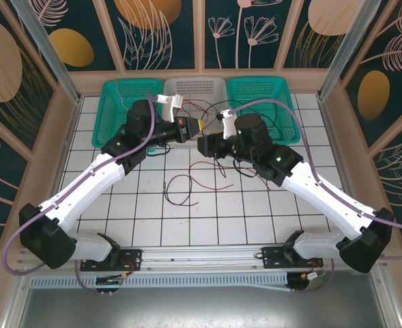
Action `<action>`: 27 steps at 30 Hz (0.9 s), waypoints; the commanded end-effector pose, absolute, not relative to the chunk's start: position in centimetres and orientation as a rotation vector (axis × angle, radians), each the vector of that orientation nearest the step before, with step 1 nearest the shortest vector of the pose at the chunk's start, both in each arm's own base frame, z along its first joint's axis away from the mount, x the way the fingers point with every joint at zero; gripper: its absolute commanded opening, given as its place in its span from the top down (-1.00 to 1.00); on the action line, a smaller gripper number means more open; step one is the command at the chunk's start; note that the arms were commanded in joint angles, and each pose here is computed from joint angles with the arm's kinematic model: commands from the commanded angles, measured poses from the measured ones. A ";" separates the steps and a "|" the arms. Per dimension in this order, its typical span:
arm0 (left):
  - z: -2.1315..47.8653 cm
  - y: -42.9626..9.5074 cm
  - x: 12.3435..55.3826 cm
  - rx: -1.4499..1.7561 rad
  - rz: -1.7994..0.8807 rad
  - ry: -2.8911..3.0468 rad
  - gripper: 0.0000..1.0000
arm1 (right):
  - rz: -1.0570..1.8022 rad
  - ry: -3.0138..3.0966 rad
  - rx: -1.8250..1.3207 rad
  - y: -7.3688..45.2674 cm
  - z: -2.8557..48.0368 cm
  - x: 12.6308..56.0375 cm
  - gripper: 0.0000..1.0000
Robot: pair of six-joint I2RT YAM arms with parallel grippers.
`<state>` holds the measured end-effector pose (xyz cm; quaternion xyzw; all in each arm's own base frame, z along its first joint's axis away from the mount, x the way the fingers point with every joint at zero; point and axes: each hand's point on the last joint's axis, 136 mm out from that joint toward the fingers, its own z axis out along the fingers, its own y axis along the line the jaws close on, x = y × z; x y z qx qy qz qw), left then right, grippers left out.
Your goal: Untangle the cables
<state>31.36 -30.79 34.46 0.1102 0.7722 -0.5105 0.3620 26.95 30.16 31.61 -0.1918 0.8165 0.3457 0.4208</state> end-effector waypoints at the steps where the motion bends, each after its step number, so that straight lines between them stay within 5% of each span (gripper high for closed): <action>1: 36.9 -31.1 30.8 0.309 -1.415 1.911 1.00 | 0.837 2.044 -0.515 30.6 31.9 27.1 -0.05; 5: 36.8 -31.1 30.8 0.299 -1.443 1.913 1.00 | 0.839 2.039 -0.519 31.0 32.0 27.4 0.12; 11: 36.4 -30.5 31.5 0.249 -1.444 1.929 1.00 | 0.849 2.023 -0.543 31.3 32.7 27.0 0.69; 15: 36.5 -29.8 32.2 0.172 -1.531 1.908 0.11 | 0.880 2.006 -0.587 31.6 32.9 26.0 0.95; 17: 37.0 -29.8 32.1 0.165 -1.616 1.866 -0.13 | 0.905 1.991 -0.605 31.7 33.1 25.5 0.99; 21: 38.0 -30.5 31.1 0.225 -1.761 1.791 -0.40 | 0.974 1.946 -0.641 31.8 33.7 24.2 1.00; 27: 36.2 -31.4 30.2 0.261 -1.889 1.831 -0.39 | 1.032 1.856 -0.654 31.4 35.3 23.1 1.00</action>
